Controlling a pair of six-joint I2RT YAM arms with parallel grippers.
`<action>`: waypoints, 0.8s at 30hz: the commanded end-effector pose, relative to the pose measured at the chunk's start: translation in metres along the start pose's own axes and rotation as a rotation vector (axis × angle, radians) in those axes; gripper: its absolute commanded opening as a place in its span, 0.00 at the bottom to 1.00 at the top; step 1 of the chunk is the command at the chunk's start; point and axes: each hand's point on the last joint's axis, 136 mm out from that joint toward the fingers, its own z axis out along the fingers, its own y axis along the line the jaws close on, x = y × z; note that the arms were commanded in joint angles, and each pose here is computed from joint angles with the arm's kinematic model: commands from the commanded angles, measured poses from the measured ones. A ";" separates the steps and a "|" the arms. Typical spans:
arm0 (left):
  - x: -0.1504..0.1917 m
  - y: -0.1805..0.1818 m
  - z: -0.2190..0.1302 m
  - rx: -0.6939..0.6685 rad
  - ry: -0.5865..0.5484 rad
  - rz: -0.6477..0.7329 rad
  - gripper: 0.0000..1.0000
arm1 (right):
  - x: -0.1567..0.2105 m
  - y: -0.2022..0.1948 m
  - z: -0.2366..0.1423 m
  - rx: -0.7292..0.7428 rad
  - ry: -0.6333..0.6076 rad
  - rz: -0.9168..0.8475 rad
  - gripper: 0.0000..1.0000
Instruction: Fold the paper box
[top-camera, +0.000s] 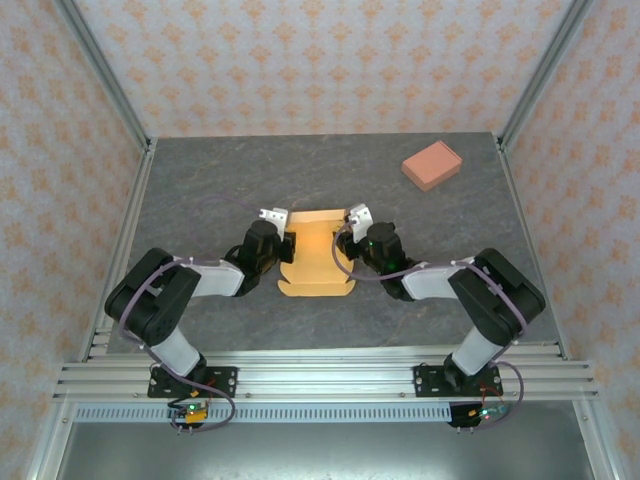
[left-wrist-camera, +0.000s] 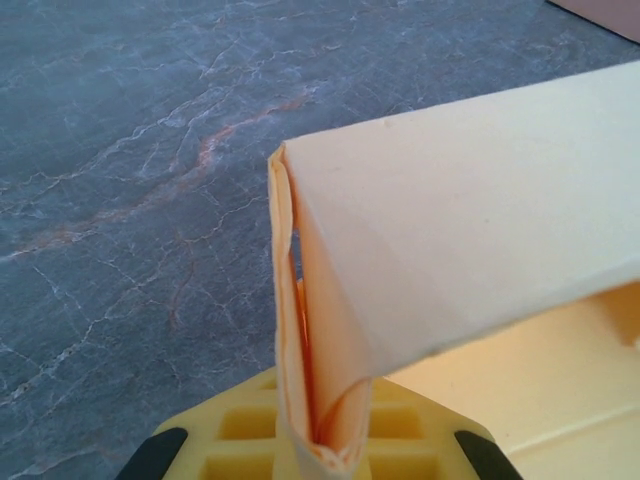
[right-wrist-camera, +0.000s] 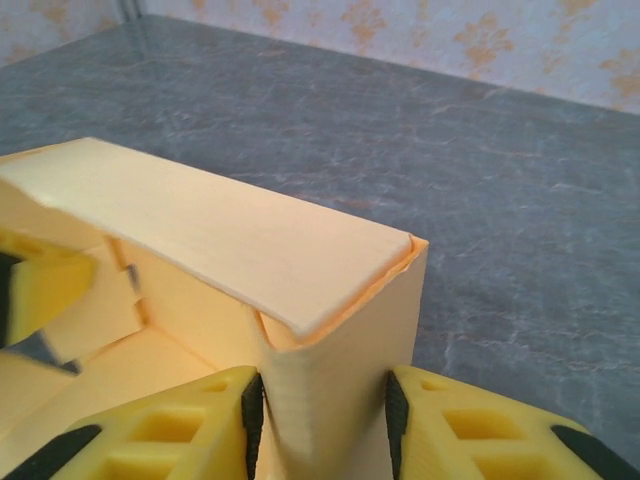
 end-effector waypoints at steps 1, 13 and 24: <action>-0.022 -0.028 -0.014 0.055 -0.035 0.003 0.00 | -0.048 -0.006 0.007 0.113 -0.176 0.011 0.39; -0.033 -0.025 -0.027 -0.024 -0.029 -0.118 0.00 | -0.064 -0.064 -0.005 0.663 -0.317 0.164 0.00; -0.037 -0.016 -0.037 -0.092 -0.060 -0.190 0.00 | -0.049 -0.065 -0.007 0.653 -0.268 0.245 0.12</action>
